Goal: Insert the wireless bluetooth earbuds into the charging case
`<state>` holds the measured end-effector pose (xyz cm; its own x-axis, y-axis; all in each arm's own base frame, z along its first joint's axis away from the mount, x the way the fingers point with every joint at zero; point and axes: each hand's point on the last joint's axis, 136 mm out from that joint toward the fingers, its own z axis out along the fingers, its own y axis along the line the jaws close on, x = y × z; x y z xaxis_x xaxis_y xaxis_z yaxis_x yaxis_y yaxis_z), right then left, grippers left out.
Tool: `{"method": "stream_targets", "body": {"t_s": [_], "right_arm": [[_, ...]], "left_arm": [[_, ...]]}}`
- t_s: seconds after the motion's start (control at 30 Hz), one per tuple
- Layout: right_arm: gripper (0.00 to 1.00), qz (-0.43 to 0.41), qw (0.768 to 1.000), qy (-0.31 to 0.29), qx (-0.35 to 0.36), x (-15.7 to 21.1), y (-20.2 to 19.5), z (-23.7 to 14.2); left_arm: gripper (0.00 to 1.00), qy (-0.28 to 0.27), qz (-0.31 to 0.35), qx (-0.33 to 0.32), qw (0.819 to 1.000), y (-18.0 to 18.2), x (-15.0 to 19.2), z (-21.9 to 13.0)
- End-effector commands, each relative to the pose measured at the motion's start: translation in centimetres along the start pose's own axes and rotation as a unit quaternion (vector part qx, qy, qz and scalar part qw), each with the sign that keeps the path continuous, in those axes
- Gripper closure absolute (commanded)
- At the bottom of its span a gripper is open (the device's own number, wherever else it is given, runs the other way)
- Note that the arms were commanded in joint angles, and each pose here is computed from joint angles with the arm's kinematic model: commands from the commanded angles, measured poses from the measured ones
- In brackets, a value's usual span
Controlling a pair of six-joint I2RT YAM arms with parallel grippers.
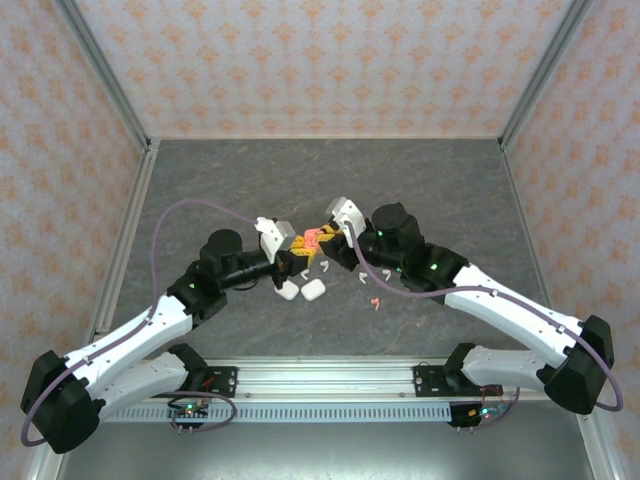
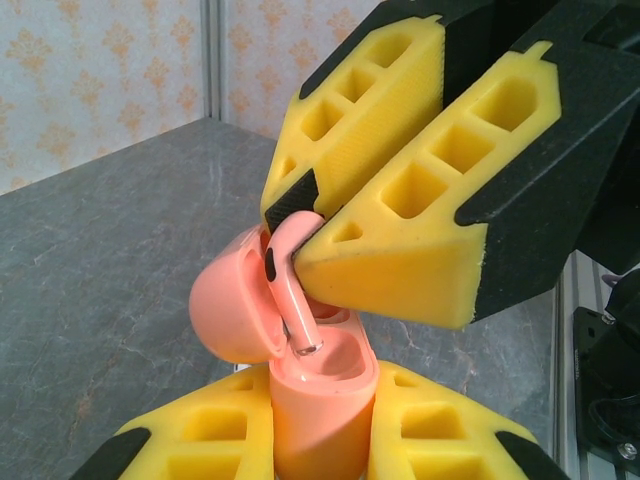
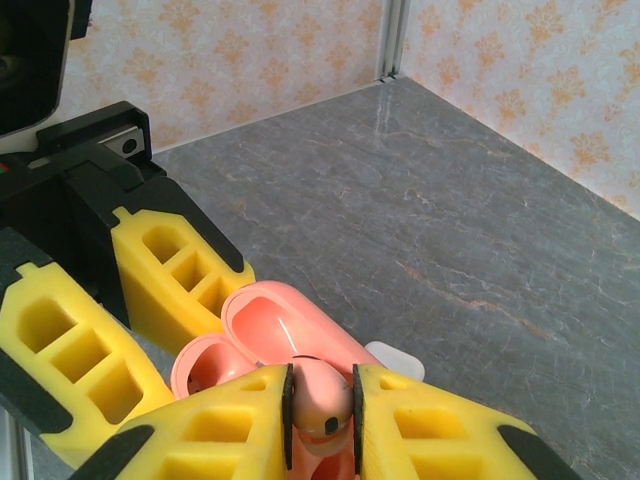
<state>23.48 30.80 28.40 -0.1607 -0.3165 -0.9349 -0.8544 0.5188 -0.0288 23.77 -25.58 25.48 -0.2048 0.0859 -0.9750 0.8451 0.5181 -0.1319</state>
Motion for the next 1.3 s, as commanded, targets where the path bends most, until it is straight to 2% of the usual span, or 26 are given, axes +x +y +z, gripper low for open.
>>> {"method": "stream_targets", "body": {"t_s": [0.0,0.47,0.73,1.0,1.27], "right_arm": [[0.78,-0.009,1.000,-0.027,-0.009,-1.7,0.4,-0.2],[0.78,-0.008,0.998,-0.019,-0.057,-1.2,2.1,-0.3],[0.77,0.001,0.995,0.008,-0.101,-0.7,3.5,-0.2],[0.70,0.010,0.993,0.001,-0.122,-2.1,4.1,-0.6],[0.52,0.025,0.997,-0.013,-0.078,-4.9,2.7,-2.2]], "left_arm": [[1.00,-0.032,0.019,0.010,0.999,-0.7,-2.4,-0.1],[1.00,-0.031,0.021,0.009,0.999,-0.6,-2.5,-0.1],[1.00,-0.032,0.021,0.009,0.999,-0.6,-2.5,-0.1],[1.00,-0.033,0.021,0.010,0.999,-0.6,-2.4,-0.1],[1.00,-0.035,0.022,0.009,0.999,-0.6,-2.4,-0.2]]}}
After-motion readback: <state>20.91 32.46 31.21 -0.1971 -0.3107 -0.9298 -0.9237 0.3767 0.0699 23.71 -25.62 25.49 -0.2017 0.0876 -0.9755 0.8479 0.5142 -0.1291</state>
